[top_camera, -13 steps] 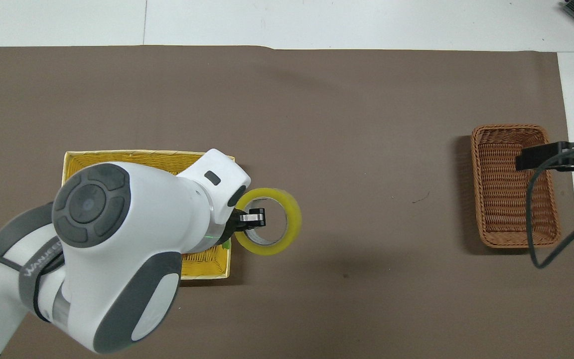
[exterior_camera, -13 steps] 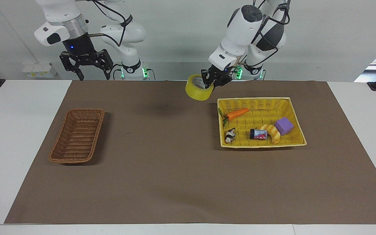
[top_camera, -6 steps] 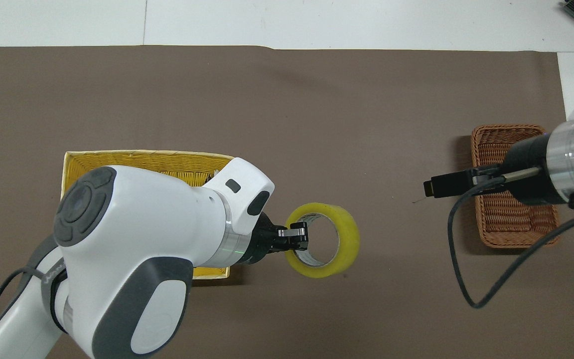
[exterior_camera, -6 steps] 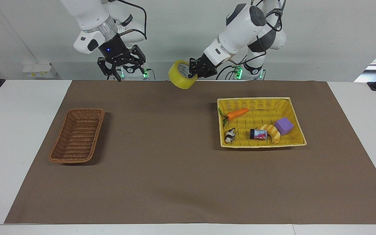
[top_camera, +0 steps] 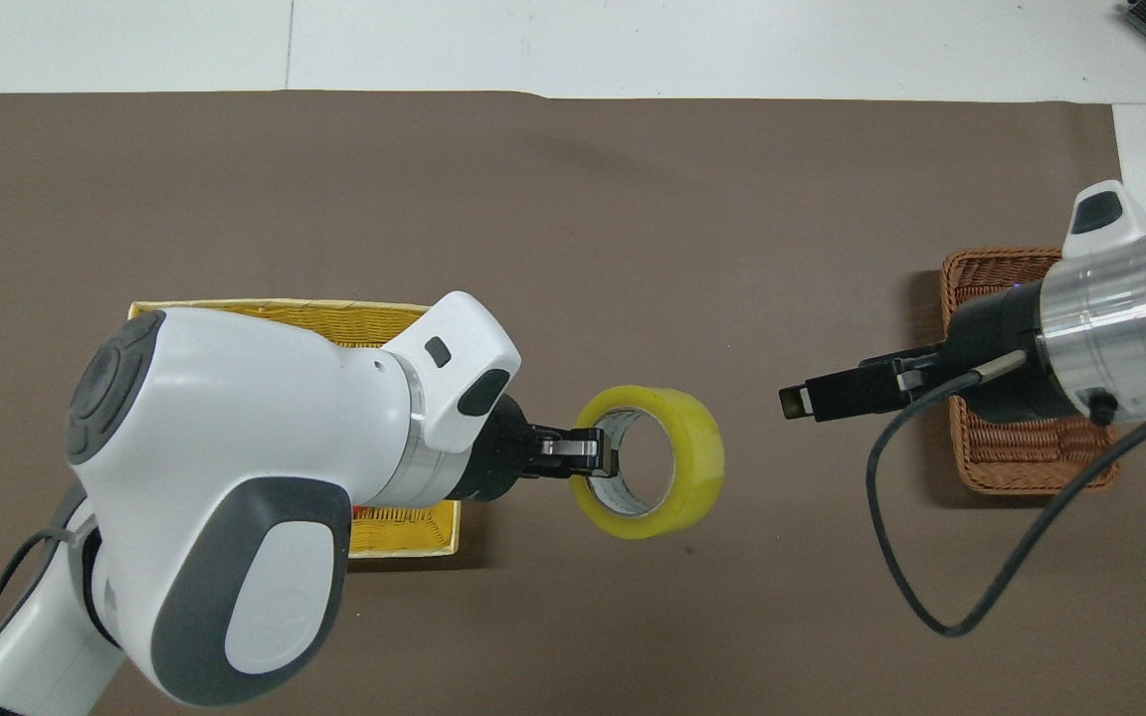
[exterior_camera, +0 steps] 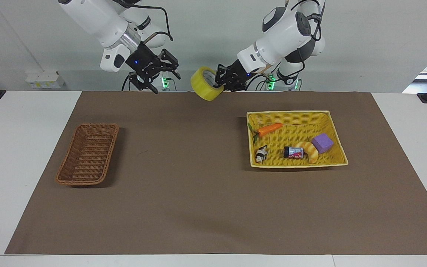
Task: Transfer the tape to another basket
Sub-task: 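Grasp the tape with the right gripper while the left gripper releases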
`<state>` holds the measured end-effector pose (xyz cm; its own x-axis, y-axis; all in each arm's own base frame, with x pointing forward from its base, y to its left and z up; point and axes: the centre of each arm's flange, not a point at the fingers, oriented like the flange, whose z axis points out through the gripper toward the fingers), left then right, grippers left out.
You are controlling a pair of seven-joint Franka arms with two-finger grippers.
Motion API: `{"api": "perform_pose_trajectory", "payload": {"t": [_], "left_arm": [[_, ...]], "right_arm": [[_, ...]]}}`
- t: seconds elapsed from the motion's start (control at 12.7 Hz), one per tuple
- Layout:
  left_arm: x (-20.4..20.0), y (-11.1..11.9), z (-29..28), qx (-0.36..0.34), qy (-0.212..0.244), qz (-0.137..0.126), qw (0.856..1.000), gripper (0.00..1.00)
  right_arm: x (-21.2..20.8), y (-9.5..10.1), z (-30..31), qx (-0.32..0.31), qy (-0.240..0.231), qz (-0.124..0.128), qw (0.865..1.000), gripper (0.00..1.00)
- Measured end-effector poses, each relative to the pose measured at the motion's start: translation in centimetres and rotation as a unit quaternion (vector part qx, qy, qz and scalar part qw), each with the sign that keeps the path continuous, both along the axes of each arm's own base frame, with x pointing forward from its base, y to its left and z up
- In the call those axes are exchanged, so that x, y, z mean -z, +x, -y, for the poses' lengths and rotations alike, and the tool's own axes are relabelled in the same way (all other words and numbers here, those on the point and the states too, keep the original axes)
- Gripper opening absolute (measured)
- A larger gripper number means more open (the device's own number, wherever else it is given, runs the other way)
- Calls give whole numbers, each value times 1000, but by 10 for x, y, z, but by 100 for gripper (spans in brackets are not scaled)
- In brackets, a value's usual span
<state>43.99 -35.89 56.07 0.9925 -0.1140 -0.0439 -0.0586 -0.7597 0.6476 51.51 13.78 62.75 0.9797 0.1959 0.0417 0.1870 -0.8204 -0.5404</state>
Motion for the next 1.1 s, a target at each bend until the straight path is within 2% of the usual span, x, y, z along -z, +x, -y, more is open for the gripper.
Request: {"api": "perform_pose_trajectory", "payload": {"t": [0.16,0.39,0.63,0.87,1.02,1.1], "left_arm": [[0,-1,2,1,0,1,1000,22],[-1,-3,5,1,-2,5,1000,22],[-5,-4,12,-8,-12,25,1000,22],[-12,-5,20,-30,-24,44,998,22],[-16,-4,21,-40,-28,50,998,22],[-16,-4,21,-40,-28,49,998,22]], "right_arm": [[-4,-3,-12,-6,17,1,1000,100],[-3,-7,-37,-11,22,24,999,100],[6,-8,-52,-11,23,35,999,100],[17,-13,-64,-22,21,30,999,100],[18,-12,-62,-20,21,29,999,92],[18,-12,-62,-19,21,28,999,79]]}}
